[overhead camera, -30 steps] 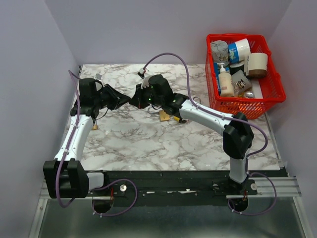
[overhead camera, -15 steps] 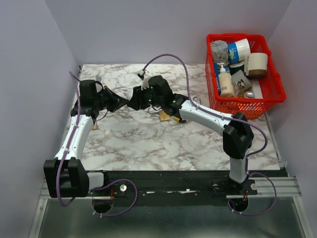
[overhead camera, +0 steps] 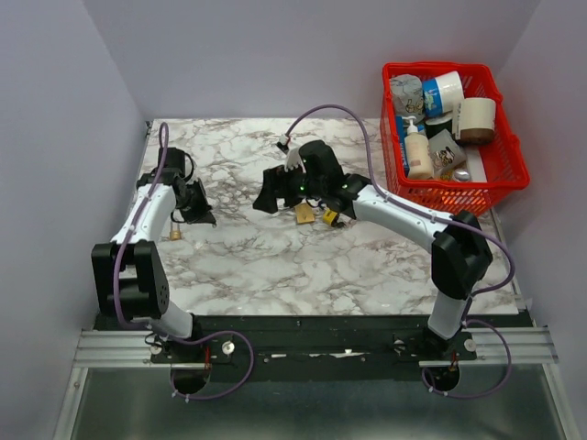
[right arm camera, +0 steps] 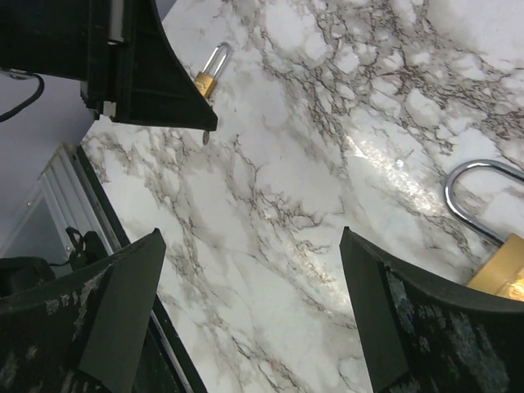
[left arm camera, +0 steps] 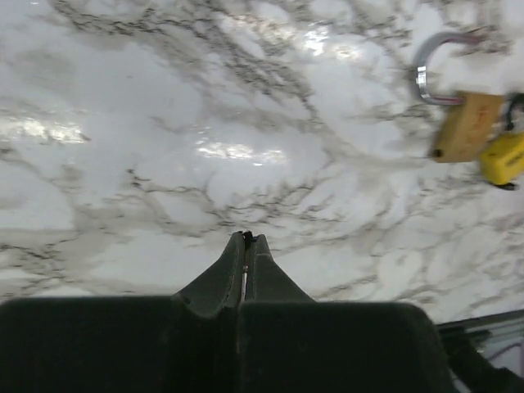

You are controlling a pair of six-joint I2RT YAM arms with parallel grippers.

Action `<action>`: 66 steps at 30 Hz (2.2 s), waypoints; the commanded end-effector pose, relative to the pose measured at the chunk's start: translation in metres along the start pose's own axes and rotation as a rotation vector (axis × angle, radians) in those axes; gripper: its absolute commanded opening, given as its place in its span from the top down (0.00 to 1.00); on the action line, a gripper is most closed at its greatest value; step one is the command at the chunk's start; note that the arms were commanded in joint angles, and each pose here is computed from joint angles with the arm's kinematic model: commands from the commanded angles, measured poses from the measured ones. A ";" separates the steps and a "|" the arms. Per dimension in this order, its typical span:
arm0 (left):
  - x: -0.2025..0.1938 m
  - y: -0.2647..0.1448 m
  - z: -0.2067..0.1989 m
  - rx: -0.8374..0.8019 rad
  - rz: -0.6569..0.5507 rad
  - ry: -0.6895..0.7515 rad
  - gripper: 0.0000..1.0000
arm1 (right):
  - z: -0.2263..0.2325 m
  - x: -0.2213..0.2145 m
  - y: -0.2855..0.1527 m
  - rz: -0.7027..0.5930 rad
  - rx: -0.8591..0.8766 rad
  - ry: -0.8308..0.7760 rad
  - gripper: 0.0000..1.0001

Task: Lock with the key
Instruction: Place the key at the center of the board, then pick up the lock from the center of the board.

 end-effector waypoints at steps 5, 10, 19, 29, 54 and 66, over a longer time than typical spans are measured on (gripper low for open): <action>-0.011 0.026 0.068 0.272 0.250 0.208 1.00 | -0.011 -0.007 -0.014 0.055 0.007 -0.009 0.00; -0.011 0.041 0.093 0.359 0.311 0.237 1.00 | -0.016 -0.006 -0.015 0.057 0.005 0.005 0.00; 0.003 0.058 0.121 0.452 0.327 0.276 1.00 | -0.023 -0.016 -0.015 0.086 0.005 0.033 0.00; -0.003 0.067 0.143 0.508 0.368 0.279 0.88 | -0.025 -0.016 -0.014 0.087 0.000 0.038 0.00; 0.085 -0.021 0.023 0.147 -0.079 0.330 0.48 | -0.046 -0.001 -0.029 0.132 -0.002 -0.081 0.00; 0.100 -0.104 -0.059 -0.226 -0.481 0.508 0.01 | -0.112 -0.021 -0.036 0.406 -0.099 -0.452 0.00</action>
Point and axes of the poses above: each gripper's point midway between its finger pads, its own y axis out along the fingers, its own z axis along the line the jaws close on, x = y × z, the point moved 1 cm from there along -y, back along the fingers, and after that the axes turned 11 degrees about y, right-handed, at the moved point
